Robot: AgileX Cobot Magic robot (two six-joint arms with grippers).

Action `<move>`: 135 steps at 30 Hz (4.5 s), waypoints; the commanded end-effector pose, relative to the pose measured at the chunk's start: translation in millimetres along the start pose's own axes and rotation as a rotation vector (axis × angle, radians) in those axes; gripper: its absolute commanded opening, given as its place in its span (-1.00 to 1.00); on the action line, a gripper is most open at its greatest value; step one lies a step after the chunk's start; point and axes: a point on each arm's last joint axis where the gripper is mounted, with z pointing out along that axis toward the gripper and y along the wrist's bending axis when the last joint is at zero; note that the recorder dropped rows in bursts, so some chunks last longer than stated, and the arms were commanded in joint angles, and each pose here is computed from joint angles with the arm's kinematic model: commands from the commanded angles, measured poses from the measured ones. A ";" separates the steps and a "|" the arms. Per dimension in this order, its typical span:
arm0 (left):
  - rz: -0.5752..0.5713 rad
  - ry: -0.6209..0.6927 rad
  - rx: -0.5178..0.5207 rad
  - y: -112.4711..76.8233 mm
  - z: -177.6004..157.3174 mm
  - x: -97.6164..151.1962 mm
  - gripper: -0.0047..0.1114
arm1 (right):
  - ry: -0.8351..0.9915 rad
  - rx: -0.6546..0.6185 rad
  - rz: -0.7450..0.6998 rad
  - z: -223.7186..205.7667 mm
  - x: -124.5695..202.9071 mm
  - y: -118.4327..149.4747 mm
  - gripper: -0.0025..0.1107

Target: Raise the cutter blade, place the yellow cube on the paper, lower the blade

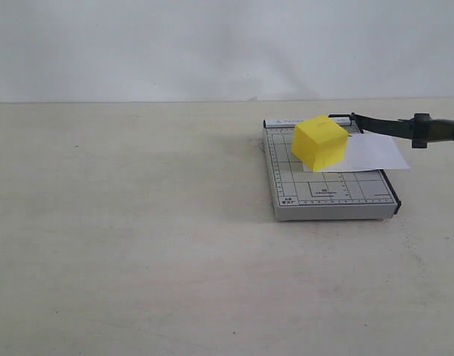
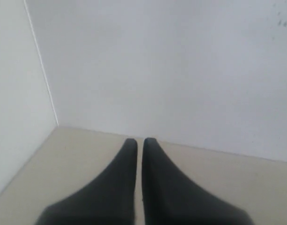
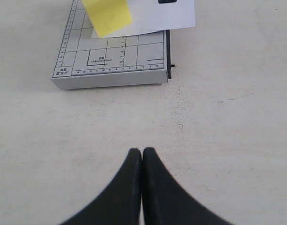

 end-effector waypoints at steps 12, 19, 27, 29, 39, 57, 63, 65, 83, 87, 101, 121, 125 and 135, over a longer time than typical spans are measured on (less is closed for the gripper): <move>-0.080 -0.025 -0.143 13.7 -156.9 58.7 -0.84 | -0.020 0.000 0.011 0.2 -1.6 -0.3 -0.96; -0.171 -0.110 -0.053 5.3 -140.6 96.0 -0.84 | -0.016 -0.001 0.011 0.2 -1.3 -0.2 -0.96; -0.235 -0.077 -0.008 -0.4 -126.0 128.2 -0.84 | -0.075 0.007 -0.118 -5.4 -14.1 1.2 -0.95; -0.318 -0.029 0.001 -2.1 -121.8 142.9 -0.84 | -0.118 0.008 -0.147 -12.0 -26.1 3.5 -0.95; -0.237 0.065 -0.006 -4.1 -112.3 186.6 -0.84 | -0.326 0.055 -0.229 -33.7 -111.5 10.8 -0.09; -0.240 0.066 -0.006 -4.1 -112.3 186.6 -0.84 | 0.139 0.018 -0.102 105.0 -153.6 -11.7 -0.10; -0.238 0.066 0.002 -4.6 -112.3 186.6 -0.84 | 0.182 0.019 -0.086 118.7 -148.2 -15.1 -0.10; -0.238 0.066 0.002 -4.6 -112.3 186.6 -0.84 | 0.194 0.018 -0.081 120.7 -146.9 -15.5 -0.10; -0.214 0.075 0.112 -12.3 -112.7 186.4 -0.84 | 0.271 0.014 -0.088 122.3 -139.6 -16.2 -0.93; -0.214 0.075 0.112 -12.3 -112.7 186.4 -0.84 | 0.293 0.008 -0.083 122.6 -135.3 -16.1 -0.96; -0.214 0.075 0.112 -12.3 -112.7 186.4 -0.84 | 0.415 -0.024 -0.083 135.6 -73.8 -7.8 -0.96; -0.143 -0.076 0.162 -13.6 -125.8 179.7 -0.84 | 0.554 -0.001 -0.087 164.0 -17.8 -11.6 -0.96; -0.094 -0.077 0.191 -16.4 -126.3 179.9 -0.84 | 0.597 0.004 -0.080 172.4 -9.4 -14.0 -0.96; -0.057 -0.028 0.203 -17.7 -126.2 184.6 -0.84 | 0.590 0.010 -0.072 174.3 -9.2 -14.6 -0.96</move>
